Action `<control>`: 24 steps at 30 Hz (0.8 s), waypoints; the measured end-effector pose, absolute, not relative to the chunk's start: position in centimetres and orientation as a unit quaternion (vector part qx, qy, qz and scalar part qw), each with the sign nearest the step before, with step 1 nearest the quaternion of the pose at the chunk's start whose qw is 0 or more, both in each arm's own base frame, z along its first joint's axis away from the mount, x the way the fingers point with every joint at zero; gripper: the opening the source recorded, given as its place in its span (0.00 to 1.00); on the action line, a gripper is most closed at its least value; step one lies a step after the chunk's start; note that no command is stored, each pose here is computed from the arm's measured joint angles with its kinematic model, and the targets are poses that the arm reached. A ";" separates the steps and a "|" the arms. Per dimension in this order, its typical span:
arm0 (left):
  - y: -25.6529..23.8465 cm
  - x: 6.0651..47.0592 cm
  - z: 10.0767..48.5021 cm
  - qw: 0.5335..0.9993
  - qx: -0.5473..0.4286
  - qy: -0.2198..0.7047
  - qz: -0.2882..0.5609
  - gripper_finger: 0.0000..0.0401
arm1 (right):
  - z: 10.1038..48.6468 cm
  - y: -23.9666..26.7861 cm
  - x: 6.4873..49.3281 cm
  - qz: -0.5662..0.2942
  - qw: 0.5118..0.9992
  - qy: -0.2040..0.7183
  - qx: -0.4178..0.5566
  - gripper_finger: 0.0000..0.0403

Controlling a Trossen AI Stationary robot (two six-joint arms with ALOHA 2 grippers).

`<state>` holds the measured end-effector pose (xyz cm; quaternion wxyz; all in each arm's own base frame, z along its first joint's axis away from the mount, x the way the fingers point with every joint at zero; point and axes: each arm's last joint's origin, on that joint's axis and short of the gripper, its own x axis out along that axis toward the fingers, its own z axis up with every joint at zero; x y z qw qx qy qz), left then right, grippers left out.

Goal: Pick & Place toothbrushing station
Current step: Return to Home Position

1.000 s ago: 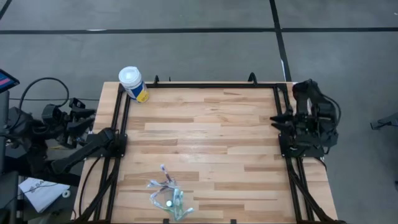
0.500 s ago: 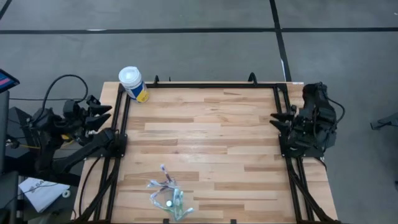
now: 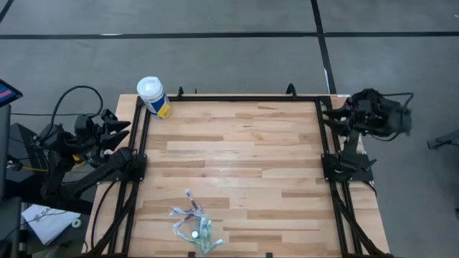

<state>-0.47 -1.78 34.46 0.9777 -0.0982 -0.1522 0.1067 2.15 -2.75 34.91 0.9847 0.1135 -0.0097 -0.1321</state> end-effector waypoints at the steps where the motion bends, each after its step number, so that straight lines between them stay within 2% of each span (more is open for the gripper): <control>1: -1.8 -0.5 34.5 0.978 -0.097 -0.153 0.107 0.40 | 35.4 -2.6 2.3 -0.101 0.988 -0.005 0.117 0.41; 5: -1.8 -0.5 34.6 0.977 -0.093 -0.161 0.105 0.40 | 38.2 -1.8 2.5 0.067 0.991 -0.024 0.112 0.42; 7: -1.8 -0.6 34.8 0.976 -0.091 -0.167 0.104 0.40 | 40.1 -1.5 2.1 0.208 0.970 -0.108 0.068 0.42; 9: -1.9 -0.6 34.9 0.976 -0.091 -0.172 0.103 0.40 | 40.7 -1.5 1.5 0.342 0.918 -0.200 0.004 0.42; 10: -1.9 -0.6 34.9 0.975 -0.090 -0.176 0.102 0.40 | 40.1 -1.8 1.4 0.355 0.916 -0.187 0.005 0.42; 12: -1.9 -0.7 35.1 0.974 -0.089 -0.184 0.098 0.40 | 38.8 -2.6 1.4 0.286 0.947 -0.129 0.072 0.42; 14: -2.0 -0.7 35.3 0.974 -0.087 -0.191 0.088 0.40 | 37.6 -2.9 1.4 0.236 0.957 -0.106 0.134 0.42; 20: -2.1 -0.7 35.6 0.972 -0.098 -0.202 0.074 0.40 | 34.6 -2.8 1.0 0.242 0.957 -0.095 0.128 0.42; 22: -2.0 -0.5 35.6 0.973 -0.102 -0.195 0.067 0.40 | 33.6 -2.4 0.9 0.219 0.968 -0.063 0.107 0.42; 24: -1.8 -0.2 35.7 0.975 -0.103 -0.187 0.056 0.40 | 33.8 -3.1 0.4 0.180 0.974 -0.049 0.127 0.42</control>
